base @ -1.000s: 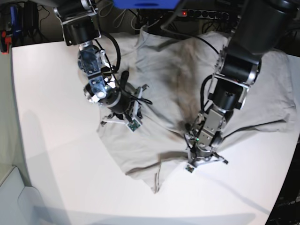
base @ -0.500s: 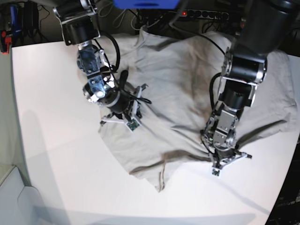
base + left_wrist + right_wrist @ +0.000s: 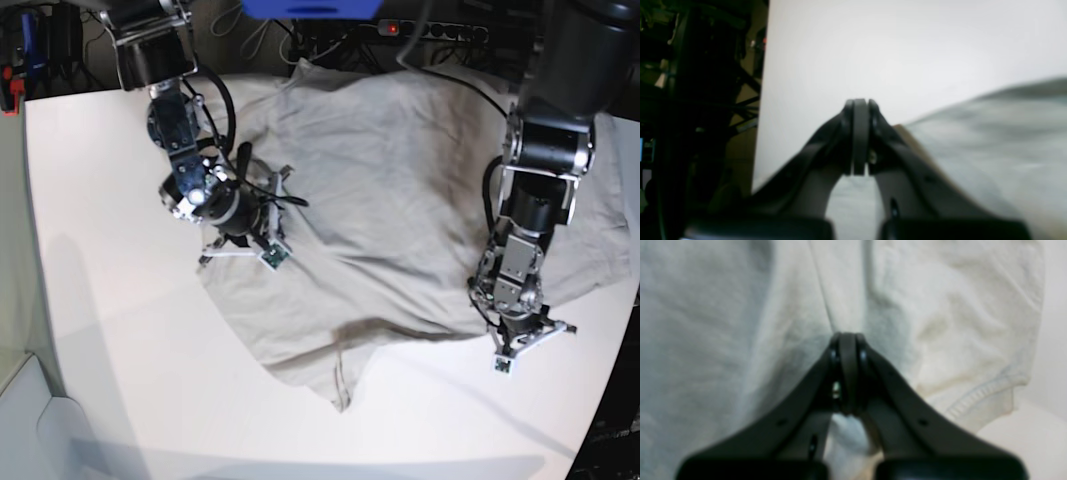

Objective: Layout the t-shirt on the table in an organized manner, then fold the t-shirt properly
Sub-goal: 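Pull the pinched shirt fabric with the left gripper away from the right gripper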

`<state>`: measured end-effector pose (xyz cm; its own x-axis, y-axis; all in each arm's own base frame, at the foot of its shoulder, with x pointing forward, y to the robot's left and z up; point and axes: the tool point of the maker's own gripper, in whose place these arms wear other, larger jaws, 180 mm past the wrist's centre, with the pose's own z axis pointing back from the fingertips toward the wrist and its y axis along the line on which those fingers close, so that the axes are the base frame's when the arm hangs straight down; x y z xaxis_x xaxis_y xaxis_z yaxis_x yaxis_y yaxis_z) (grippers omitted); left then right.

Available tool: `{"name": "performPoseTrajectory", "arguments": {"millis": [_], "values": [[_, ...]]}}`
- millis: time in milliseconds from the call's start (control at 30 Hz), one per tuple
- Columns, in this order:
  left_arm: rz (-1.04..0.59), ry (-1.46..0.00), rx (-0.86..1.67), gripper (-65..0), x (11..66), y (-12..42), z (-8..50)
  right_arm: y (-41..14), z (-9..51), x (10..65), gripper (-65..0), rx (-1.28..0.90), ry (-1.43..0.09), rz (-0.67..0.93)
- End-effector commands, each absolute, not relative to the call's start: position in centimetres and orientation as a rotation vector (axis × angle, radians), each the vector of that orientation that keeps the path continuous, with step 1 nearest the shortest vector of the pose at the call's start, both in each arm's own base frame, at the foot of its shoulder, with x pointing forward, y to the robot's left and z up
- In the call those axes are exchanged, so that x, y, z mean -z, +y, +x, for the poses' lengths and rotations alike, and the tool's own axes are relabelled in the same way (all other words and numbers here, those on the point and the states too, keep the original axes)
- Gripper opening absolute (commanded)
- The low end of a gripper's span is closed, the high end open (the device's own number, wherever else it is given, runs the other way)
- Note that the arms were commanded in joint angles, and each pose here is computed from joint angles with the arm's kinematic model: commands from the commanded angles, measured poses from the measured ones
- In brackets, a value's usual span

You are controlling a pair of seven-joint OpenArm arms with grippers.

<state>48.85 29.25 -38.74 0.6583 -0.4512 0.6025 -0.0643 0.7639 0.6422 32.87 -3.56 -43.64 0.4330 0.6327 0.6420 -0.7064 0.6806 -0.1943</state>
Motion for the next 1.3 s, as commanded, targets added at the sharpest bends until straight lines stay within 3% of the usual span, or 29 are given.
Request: {"name": "performPoseTrajectory", "arguments": {"millis": [0, 500, 667, 800, 933, 1067, 1267], "values": [[0.725, -0.919, 0.213, -64.9, 35.4, 29.8, 50.8, -5.5, 31.8, 45.1, -65.0, -0.870, -0.647, 0.042], [0.722, -0.903, 0.045, -64.9, 34.9, 34.5, 49.3, -7.3, 29.1, 47.1, -65.0, -0.875, -0.574, 0.031], [0.722, -0.953, 0.037, -64.9, 33.5, 34.0, 49.7, -6.4, 29.7, 44.4, -65.0, -0.885, -0.662, 0.019], [0.710, -1.007, 0.031, -64.9, 32.3, 32.7, 49.6, -6.0, 31.2, 41.1, -65.0, -0.887, -0.764, -0.007], [0.552, -1.047, -0.001, -64.9, 31.5, 29.7, 49.5, -5.6, 32.1, 38.5, -65.0, -0.893, -0.838, -0.025], [0.427, -1.009, -0.010, -64.9, 32.0, 27.3, 47.9, -6.0, 32.6, 37.8, -65.0, -0.896, -0.825, -0.061], [0.387, -0.971, 0.017, -64.9, 32.6, 25.0, 44.3, -5.7, 32.9, 37.7, -65.0, -0.909, -0.818, -0.060]]}}
